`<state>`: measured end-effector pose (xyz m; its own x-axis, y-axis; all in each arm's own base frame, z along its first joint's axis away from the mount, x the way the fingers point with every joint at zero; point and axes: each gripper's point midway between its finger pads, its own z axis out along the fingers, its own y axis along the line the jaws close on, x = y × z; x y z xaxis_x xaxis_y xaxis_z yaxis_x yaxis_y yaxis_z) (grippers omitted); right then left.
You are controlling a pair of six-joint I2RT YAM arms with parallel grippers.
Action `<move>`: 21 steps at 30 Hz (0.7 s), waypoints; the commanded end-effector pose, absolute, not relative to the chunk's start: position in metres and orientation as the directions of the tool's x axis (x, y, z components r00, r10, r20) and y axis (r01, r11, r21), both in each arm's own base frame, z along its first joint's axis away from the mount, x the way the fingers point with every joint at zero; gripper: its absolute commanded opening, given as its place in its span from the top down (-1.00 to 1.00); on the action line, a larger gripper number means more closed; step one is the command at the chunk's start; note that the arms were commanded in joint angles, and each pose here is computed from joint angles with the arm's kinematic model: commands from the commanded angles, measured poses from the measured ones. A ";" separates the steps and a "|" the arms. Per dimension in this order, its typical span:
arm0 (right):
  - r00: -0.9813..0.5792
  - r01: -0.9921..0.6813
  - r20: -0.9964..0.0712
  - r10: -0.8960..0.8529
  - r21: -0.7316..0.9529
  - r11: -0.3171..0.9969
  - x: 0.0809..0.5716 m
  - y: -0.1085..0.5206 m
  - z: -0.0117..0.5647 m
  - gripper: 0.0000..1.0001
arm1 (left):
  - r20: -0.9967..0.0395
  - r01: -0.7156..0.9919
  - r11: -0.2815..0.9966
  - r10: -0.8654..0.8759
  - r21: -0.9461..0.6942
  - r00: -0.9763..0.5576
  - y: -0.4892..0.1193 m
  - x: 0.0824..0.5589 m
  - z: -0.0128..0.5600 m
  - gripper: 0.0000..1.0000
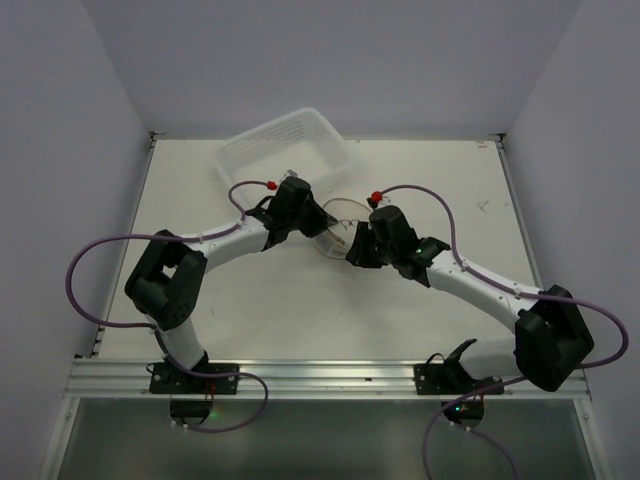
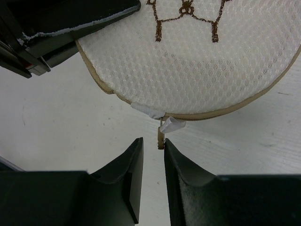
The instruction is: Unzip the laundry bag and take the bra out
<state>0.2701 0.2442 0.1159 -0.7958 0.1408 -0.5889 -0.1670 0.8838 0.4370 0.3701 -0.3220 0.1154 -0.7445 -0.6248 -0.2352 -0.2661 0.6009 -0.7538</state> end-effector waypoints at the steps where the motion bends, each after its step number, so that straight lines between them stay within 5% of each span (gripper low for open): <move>1: -0.746 -0.180 -0.645 0.164 0.432 0.884 0.288 0.249 0.135 0.47 | -0.254 -0.203 0.544 -0.647 -0.814 -0.719 -0.329 0.377 0.149 1.00; 13: -0.746 -0.171 -0.647 0.156 0.413 0.895 0.291 0.248 0.131 0.52 | -0.251 -0.200 0.549 -0.636 -0.811 -0.729 -0.328 0.372 0.146 1.00; 19: -0.746 -0.161 -0.650 0.146 0.388 0.907 0.289 0.240 0.128 1.00 | -0.264 -0.188 0.559 -0.627 -0.807 -0.733 -0.325 0.369 0.146 1.00; 21: -0.749 -0.152 -0.649 0.133 0.364 0.919 0.284 0.232 0.122 1.00 | -0.272 -0.184 0.567 -0.623 -0.803 -0.734 -0.322 0.370 0.145 1.00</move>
<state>0.2778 0.2382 0.1115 -0.7828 0.1283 -0.6089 -0.1546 0.9078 0.3899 0.3676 -0.3216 0.1158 -0.7470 -0.6215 -0.2360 -0.2559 0.5965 -0.7607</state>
